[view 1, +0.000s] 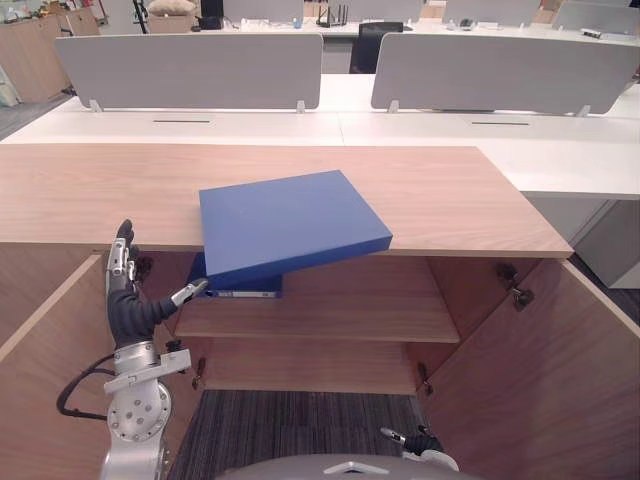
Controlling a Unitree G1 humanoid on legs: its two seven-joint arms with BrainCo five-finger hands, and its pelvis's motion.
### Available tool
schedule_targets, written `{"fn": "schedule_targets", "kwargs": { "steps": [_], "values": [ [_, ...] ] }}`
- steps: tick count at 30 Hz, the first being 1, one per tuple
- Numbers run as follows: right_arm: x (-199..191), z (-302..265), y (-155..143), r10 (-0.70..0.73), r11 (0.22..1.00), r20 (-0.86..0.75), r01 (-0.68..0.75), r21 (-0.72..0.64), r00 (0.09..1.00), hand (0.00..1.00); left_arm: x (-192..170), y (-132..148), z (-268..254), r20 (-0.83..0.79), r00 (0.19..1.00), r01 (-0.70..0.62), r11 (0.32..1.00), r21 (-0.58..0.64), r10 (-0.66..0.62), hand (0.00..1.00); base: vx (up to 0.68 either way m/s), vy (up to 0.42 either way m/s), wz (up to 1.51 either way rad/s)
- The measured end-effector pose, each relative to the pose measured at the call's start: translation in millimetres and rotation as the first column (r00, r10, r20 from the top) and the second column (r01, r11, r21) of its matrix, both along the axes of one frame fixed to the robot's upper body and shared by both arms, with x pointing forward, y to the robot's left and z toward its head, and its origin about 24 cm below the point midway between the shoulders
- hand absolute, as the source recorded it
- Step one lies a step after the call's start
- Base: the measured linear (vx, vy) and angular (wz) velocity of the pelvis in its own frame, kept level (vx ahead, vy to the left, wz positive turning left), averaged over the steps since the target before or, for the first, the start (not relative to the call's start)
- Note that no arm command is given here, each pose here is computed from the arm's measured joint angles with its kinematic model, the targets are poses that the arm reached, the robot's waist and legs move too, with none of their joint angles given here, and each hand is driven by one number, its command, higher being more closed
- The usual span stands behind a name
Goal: Walk over to the cabinet, pick up the folder, carry it to the office cabinet, place the folder inside the office cabinet, then close the office cabinet door
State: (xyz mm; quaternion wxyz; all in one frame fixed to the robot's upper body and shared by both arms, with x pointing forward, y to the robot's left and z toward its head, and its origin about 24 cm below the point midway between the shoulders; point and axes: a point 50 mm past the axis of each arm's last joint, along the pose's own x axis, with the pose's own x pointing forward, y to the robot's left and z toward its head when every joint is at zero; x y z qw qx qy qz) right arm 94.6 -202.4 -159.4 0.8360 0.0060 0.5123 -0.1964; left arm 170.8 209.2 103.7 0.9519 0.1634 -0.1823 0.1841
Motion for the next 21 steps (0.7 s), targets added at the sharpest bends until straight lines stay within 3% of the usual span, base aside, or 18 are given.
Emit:
{"fn": "schedule_targets", "kwargs": {
  "steps": [6, 9, 21],
  "values": [
    [0.0, -0.1, -1.3, 0.007, 1.0, -0.004, -0.007, -0.004, 1.0, 0.0, 4.8, -5.4, 17.9, 0.042, 0.998, 0.041, 0.974, 0.222, -0.052, 0.0, 0.0, 0.0, 0.0],
    [-0.7, 0.0, -4.9, 0.008, 1.0, -0.009, -0.008, -0.013, 1.0, 0.0, 12.3, -21.1, 23.1, 0.049, 0.989, 0.116, 0.938, 0.327, -0.14, 0.0, 0.0, 0.001, -0.02],
    [-37.1, -5.6, -23.4, -0.011, 0.999, -0.132, 0.004, -0.05, 0.991, 0.0, 15.1, -65.5, 29.5, 0.068, 0.944, 0.241, 0.817, 0.524, -0.322, 0.0, 0.0, 0.008, -0.1]
  ]
}}
